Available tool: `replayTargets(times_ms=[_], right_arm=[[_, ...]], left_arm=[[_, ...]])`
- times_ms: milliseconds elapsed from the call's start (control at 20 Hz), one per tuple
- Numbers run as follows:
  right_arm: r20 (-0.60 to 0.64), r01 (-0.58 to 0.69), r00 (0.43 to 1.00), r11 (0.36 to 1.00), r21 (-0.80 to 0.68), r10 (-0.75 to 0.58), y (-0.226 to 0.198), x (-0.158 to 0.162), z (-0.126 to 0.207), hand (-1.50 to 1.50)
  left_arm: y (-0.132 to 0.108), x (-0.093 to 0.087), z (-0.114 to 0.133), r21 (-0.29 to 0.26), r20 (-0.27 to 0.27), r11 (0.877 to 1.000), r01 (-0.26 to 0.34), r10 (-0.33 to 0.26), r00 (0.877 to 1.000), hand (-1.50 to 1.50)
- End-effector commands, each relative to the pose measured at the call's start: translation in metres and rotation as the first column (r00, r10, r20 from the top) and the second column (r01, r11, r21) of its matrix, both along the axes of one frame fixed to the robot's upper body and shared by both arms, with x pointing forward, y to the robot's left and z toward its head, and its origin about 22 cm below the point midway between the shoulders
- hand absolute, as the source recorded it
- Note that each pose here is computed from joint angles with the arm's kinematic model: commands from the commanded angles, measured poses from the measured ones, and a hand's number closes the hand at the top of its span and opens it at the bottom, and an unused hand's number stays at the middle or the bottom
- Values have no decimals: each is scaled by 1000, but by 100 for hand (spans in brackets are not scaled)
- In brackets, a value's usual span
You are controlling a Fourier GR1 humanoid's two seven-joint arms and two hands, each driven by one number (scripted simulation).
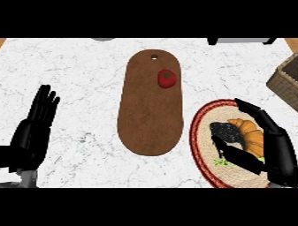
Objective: Pick the croissant from the placemat and place it in the basket
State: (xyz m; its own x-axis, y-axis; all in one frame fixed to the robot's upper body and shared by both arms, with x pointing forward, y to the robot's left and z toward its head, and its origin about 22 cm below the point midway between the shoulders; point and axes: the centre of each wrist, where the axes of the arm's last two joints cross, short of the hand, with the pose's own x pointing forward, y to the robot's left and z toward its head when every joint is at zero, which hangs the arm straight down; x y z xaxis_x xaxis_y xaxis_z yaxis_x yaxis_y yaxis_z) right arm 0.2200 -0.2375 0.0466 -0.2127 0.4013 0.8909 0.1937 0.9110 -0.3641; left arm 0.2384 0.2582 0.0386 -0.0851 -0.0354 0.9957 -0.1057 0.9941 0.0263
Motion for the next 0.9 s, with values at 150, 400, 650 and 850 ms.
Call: replayTargets(times_ms=[150,400,650,850], right_arm=[[-64,376,908,871,-316,-414,-58,-8,10,-150],[-196,314,834,736,-600,-516,-90,-16,44,-150],[-375,103,784,700,-707,-494,-66,-24,105,-150],[-493,13,740,742,-670,-458,-27,-39,147,-150]], left_arm=[[1,-1,-2,5,4,1000,-25,25,1000,0],[-1,-6,-6,11,-4,999,-40,41,999,0],[-15,1,-6,-3,1,1000,-12,12,1000,0],[-20,0,-7,4,26,1000,-4,4,1000,0]])
